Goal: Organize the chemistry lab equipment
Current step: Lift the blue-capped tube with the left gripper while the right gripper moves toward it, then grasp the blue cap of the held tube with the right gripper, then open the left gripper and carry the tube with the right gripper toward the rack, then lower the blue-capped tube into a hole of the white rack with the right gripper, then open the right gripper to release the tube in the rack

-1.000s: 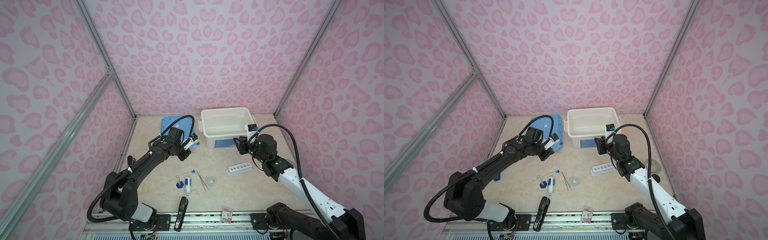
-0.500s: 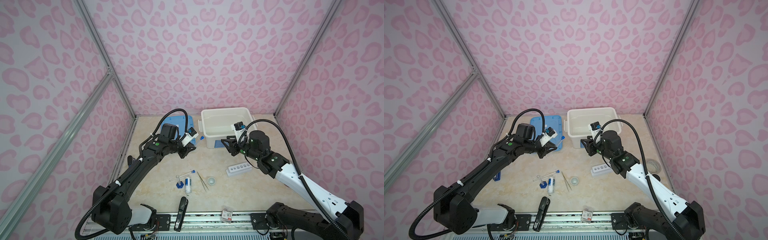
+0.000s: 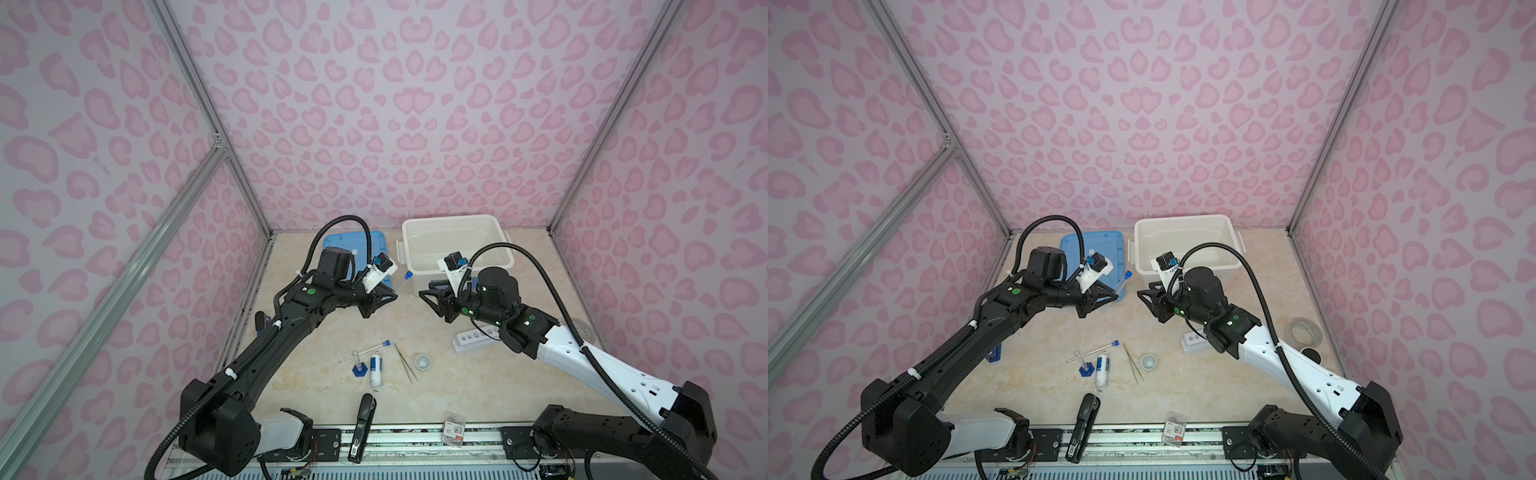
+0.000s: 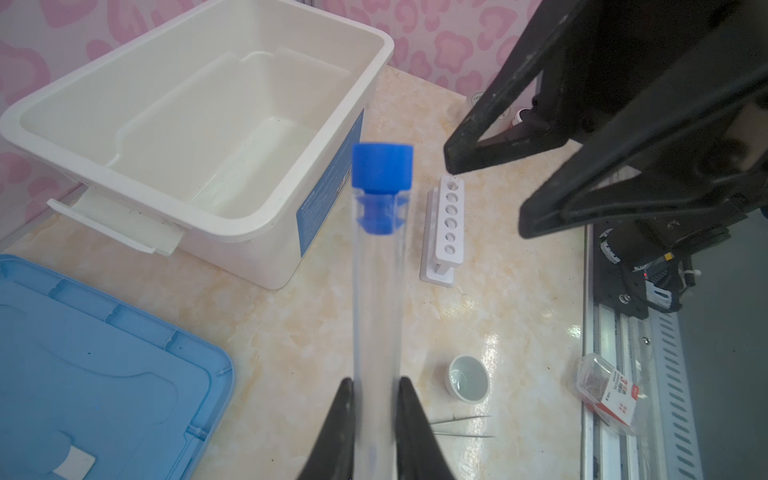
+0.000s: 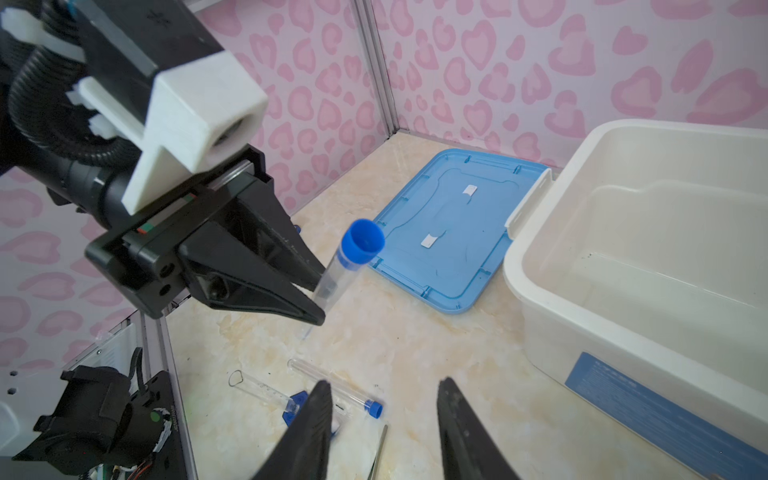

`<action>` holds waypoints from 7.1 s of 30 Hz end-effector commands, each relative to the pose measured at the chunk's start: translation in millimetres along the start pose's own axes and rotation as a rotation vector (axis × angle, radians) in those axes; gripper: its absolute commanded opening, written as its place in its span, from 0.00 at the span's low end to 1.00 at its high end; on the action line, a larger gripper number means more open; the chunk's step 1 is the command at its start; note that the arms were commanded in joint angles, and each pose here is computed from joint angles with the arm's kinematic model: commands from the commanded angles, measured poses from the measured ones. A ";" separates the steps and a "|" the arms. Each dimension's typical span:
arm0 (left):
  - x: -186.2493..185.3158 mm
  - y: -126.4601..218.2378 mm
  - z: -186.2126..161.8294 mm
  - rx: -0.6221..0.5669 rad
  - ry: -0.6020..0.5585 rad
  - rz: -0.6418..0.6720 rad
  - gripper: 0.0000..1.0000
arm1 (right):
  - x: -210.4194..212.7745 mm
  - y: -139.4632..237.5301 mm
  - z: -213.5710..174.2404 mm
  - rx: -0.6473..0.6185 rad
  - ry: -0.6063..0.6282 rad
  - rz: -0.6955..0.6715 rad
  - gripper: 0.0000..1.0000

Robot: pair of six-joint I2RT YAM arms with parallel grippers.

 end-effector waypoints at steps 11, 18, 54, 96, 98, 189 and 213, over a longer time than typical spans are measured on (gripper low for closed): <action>-10.5 6.5 15.5 -0.072 -0.034 -0.039 0.16 | 22.9 -18.7 25.7 -0.089 -0.043 0.153 0.39; -12.3 6.7 16.1 -0.076 -0.040 -0.042 0.16 | 27.2 -25.2 27.4 -0.086 -0.048 0.177 0.38; -12.3 7.3 16.4 -0.074 -0.048 -0.035 0.16 | 25.2 -37.3 21.1 -0.077 -0.077 0.186 0.20; -3.6 15.0 17.0 -0.068 -0.079 0.075 0.51 | -58.4 50.7 -1.5 -0.103 0.075 -0.483 0.18; -3.5 15.7 18.7 -0.077 -0.081 0.076 0.51 | -62.7 62.4 -3.0 -0.121 0.072 -0.519 0.18; -1.8 10.3 12.9 -0.062 -0.078 0.070 0.50 | -155.0 113.8 -81.7 -0.307 0.019 -0.797 0.18; 0.6 6.8 9.0 -0.047 -0.074 0.071 0.50 | -161.6 107.9 -92.3 -0.293 0.020 -0.796 0.19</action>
Point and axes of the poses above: each gripper's point midway between its finger pads, its own y axis back along the fingers, its own x axis along the line the jaws close on, z = x × y, the point moved 3 cm from there along y, back along the fingers, and after that the axes turned 14 degrees about -y, right-handed, at the moved point
